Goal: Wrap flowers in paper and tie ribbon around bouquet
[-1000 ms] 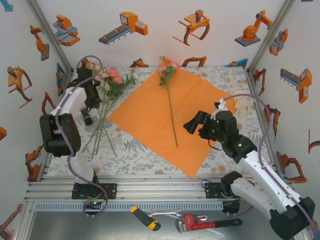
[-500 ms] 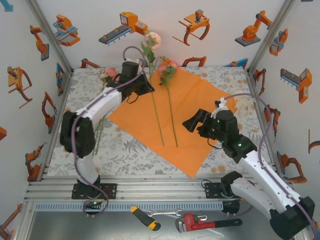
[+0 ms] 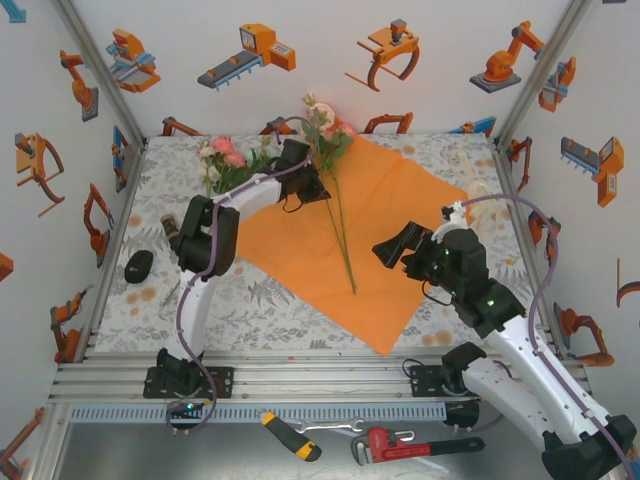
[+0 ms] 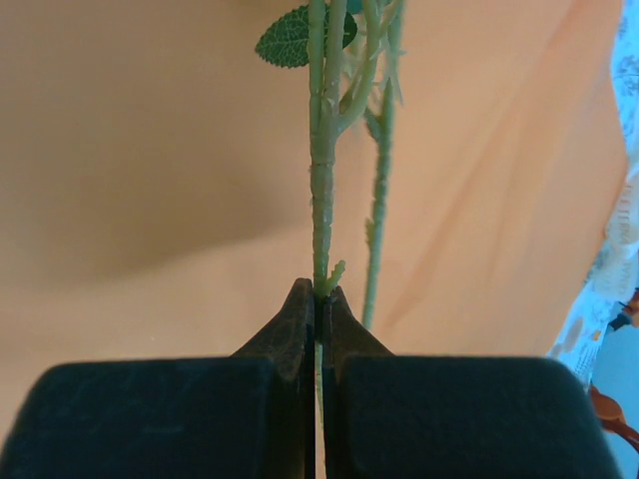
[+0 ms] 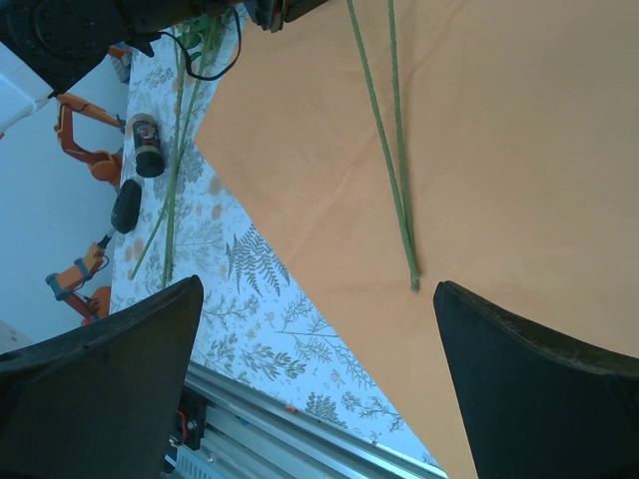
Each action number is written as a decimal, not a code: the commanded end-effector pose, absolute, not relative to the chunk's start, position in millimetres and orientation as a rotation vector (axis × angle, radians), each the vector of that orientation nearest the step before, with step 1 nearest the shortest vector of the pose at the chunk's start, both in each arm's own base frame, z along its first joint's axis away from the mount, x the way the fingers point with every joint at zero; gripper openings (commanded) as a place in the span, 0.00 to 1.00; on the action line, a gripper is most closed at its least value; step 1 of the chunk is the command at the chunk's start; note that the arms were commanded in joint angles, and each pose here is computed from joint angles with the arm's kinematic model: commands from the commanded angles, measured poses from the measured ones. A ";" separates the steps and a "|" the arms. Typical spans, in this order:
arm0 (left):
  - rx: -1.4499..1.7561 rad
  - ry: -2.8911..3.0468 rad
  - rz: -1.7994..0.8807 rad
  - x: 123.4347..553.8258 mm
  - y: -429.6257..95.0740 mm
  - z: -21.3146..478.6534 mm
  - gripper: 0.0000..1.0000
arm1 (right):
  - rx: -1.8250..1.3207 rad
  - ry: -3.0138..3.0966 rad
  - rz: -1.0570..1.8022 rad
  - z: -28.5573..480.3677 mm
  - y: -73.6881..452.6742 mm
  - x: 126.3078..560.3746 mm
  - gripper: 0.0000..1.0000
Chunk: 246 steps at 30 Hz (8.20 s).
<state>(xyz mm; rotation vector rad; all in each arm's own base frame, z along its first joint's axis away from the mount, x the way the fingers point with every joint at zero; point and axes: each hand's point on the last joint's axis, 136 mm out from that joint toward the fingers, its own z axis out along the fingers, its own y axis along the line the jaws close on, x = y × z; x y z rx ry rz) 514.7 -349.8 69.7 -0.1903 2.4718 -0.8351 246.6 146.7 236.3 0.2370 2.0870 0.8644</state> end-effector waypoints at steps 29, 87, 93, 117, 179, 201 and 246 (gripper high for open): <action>0.151 2.398 0.368 490.2 -68.6 198.8 0.28 | 0.199 2.080 0.901 237.3 161.1 261.6 0.88; -0.058 2.639 -0.327 512.9 -67.0 68.7 0.43 | 0.240 2.111 0.860 227.8 148.2 248.9 0.87; -0.075 2.681 -0.247 512.2 -57.3 54.2 0.28 | 0.246 2.112 0.861 228.0 148.2 249.5 0.87; -0.260 2.259 -0.766 491.7 -125.5 232.1 0.00 | 0.247 2.089 0.879 235.2 152.6 256.7 0.87; 0.031 2.442 0.132 499.0 -61.0 199.2 0.39 | 0.220 2.093 0.811 231.4 140.6 246.4 0.88; -0.289 2.844 -0.105 491.5 -1.1 32.1 0.35 | 0.229 2.090 0.812 233.9 137.1 241.5 0.87; 0.411 2.305 -0.868 496.8 -490.9 133.5 0.00 | 0.289 2.077 0.775 230.8 113.8 216.7 0.87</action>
